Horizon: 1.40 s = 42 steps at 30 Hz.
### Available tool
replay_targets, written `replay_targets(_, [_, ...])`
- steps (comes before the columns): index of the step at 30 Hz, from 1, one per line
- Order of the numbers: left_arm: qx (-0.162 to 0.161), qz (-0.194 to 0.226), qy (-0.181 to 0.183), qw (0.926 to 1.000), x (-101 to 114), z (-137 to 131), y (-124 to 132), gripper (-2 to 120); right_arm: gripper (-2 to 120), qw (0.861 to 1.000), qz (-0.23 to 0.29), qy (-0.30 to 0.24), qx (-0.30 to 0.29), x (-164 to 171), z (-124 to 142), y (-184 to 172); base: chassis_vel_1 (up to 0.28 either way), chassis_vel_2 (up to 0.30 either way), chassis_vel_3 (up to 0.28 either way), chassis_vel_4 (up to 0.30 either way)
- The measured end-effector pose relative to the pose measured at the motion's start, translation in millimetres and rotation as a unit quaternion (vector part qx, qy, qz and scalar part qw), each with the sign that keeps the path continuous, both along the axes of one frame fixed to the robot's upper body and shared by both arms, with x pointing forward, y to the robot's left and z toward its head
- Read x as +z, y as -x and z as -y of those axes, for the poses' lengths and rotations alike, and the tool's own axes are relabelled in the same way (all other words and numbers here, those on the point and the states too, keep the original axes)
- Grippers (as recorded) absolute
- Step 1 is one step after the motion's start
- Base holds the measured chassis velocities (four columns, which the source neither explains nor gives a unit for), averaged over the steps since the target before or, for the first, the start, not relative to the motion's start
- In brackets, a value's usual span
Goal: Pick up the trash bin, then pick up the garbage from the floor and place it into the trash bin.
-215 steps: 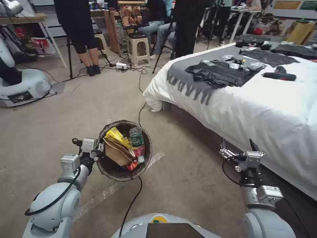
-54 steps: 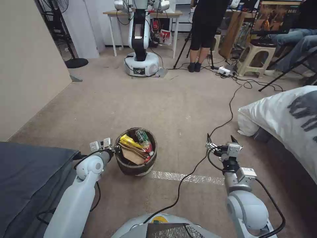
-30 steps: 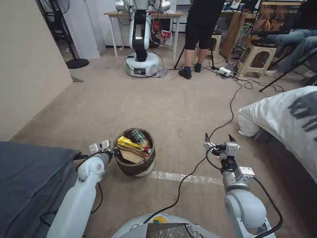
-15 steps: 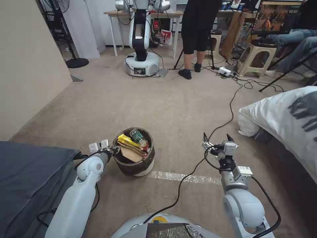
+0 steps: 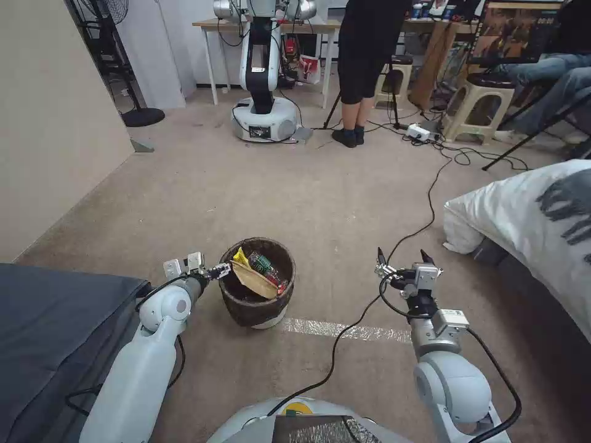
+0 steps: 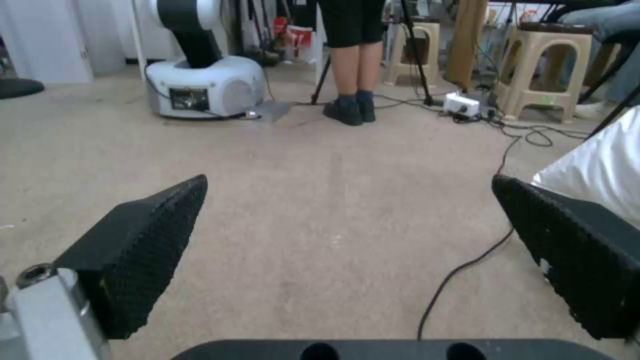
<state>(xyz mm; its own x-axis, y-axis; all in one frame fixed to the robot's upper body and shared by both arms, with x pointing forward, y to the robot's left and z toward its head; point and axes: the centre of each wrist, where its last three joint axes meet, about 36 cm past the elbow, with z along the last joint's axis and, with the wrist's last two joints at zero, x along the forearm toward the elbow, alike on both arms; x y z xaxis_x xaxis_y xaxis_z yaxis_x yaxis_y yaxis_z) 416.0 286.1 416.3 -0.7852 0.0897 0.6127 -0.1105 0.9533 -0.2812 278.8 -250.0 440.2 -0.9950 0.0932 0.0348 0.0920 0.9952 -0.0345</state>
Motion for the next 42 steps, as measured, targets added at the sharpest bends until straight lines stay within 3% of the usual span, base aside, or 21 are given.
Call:
replay_targets(10, [0.000, 0.014, 0.004, 0.9999, 10, -2, -2, 100, 100, 1.000, -0.001, -0.001, 0.004, 0, -3, -1, 0.000, 0.000, 0.000, 0.000])
replay_targets(21, [-0.003, 0.045, 0.006, 0.9990, 35, -11, 11, 100, 100, 1.000, 0.000, -0.001, 0.004, 1, -2, -2, 0.000, 0.000, 0.000, 0.000])
replay_targets(27, [-0.024, 0.080, -0.029, 0.9960, 49, -13, 33, 100, 100, 1.000, 0.002, -0.002, 0.003, 2, -3, -1, 0.000, 0.000, 0.000, 0.000])
replay_targets(30, [-0.035, 0.134, -0.081, 0.9872, 51, -9, 46, 100, 100, 1.000, 0.001, -0.004, 0.001, 1, -3, 1, 0.000, 0.000, 0.000, 0.000])
replay_targets(31, [-0.035, 0.134, -0.081, 0.9872, 51, -9, 46, 100, 100, 1.000, 0.001, -0.004, 0.001, 1, -3, 1, 0.000, 0.000, 0.000, 0.000])
replay_targets(33, [-0.042, 0.180, -0.117, 0.9758, 48, -9, 53, 100, 100, 1.000, 0.001, -0.005, -0.001, 1, -3, 1, 0.000, 0.000, 0.000, 0.000])
replay_targets(36, [-0.039, 0.258, -0.165, 0.9511, 41, -9, 62, 100, 100, 1.000, 0.002, -0.006, -0.003, 0, -3, 3, 0.000, 0.000, 0.000, 0.000])
replay_targets(37, [-0.039, 0.258, -0.165, 0.9511, 41, -9, 62, 100, 100, 1.000, 0.002, -0.006, -0.003, 0, -3, 3, 0.000, 0.000, 0.000, 0.000])
replay_targets(40, [-0.032, 0.295, -0.198, 0.9343, 35, -12, 76, 100, 100, 1.000, 0.002, -0.009, -0.005, 0, -3, 7, 0.000, 0.000, 0.000, 0.000])
replay_targets(42, [-0.030, 0.301, -0.204, 0.9312, 34, -13, 80, 100, 100, 1.000, 0.002, -0.009, -0.006, -1, -3, 8, 0.000, 0.000, 0.000, 0.000])
